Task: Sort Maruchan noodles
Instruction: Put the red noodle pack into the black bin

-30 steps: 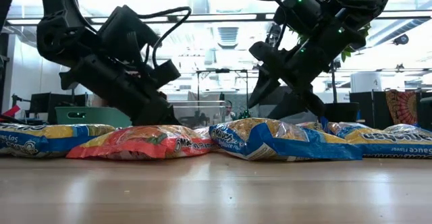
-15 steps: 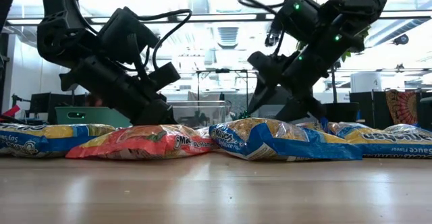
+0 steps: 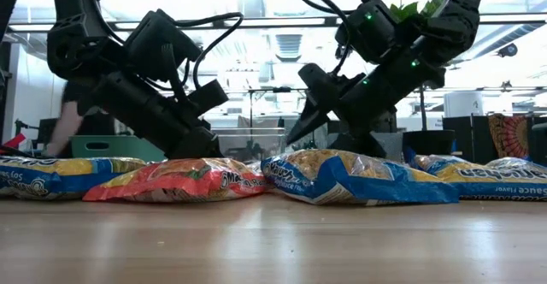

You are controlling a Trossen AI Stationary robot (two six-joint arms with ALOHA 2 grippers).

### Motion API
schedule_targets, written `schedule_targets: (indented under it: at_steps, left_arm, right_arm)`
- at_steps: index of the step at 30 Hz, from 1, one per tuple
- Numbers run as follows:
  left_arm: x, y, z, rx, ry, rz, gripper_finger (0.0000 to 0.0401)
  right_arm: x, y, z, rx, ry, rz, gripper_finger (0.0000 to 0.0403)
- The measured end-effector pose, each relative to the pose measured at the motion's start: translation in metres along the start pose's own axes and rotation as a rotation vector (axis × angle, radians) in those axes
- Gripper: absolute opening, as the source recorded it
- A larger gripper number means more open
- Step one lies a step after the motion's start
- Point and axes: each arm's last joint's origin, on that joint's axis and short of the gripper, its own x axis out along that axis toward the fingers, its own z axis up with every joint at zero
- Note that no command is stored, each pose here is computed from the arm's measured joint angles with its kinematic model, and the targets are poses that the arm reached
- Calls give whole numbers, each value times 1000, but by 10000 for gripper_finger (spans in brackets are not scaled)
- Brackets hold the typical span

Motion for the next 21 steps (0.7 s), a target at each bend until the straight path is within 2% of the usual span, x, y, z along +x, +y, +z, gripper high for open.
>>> schedule_targets:
  at_steps: [7, 12, 21]
  left_arm:
    - [0, 0, 0, 0, 0, 0, 0]
    - [0, 0, 0, 0, 0, 0, 0]
    - [0, 0, 0, -1, 0, 0, 0]
  right_arm:
    - [5, -1, -2, -16, -9, 10, 285]
    - [12, 2, -5, -57, -44, 80, 268]
    - [24, 11, -1, -122, -36, 108, 263]
